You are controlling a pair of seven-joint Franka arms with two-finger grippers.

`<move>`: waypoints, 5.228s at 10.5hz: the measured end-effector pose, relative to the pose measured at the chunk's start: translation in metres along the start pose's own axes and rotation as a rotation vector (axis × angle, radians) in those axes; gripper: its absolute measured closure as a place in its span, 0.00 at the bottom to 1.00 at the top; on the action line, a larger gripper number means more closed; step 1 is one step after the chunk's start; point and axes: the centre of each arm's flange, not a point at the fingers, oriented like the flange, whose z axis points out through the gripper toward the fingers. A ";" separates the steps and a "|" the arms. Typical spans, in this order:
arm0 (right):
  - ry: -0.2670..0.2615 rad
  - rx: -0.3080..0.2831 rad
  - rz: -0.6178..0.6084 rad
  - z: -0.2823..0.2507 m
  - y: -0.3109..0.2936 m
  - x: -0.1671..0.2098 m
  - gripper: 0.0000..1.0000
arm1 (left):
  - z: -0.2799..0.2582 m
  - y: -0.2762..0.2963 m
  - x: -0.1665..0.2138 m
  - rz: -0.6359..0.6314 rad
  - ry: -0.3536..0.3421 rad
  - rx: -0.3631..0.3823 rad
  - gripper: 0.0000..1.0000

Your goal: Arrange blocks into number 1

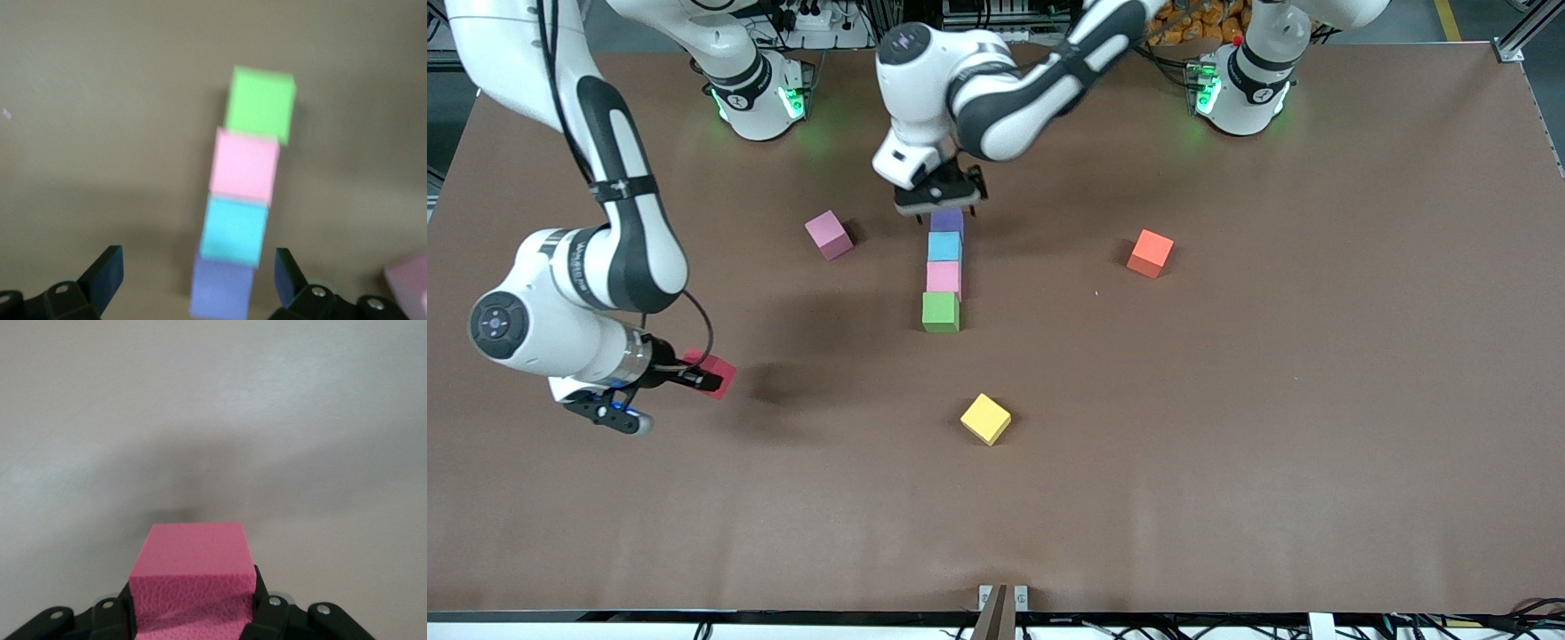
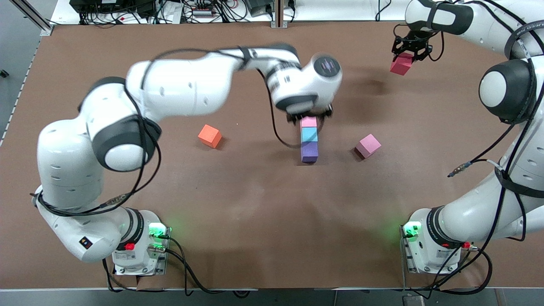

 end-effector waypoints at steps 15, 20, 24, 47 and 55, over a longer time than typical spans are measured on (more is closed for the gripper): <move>0.062 -0.034 -0.344 0.094 -0.298 -0.167 0.37 | -0.041 -0.401 0.396 -0.046 -0.061 0.078 0.00; 0.074 -0.037 -0.355 0.116 -0.310 -0.179 0.37 | -0.097 -0.414 0.347 0.090 -0.162 0.105 0.00; 0.070 -0.043 -0.380 0.124 -0.320 -0.193 0.33 | -0.185 -0.456 0.301 0.129 -0.136 0.087 0.00; 0.058 -0.045 -0.367 -0.219 -0.070 -0.091 0.00 | -0.302 -0.481 0.294 0.287 -0.047 -0.053 0.00; 0.017 -0.014 -0.103 -0.303 0.101 -0.088 0.00 | -0.300 -0.481 0.294 0.286 -0.051 -0.053 0.00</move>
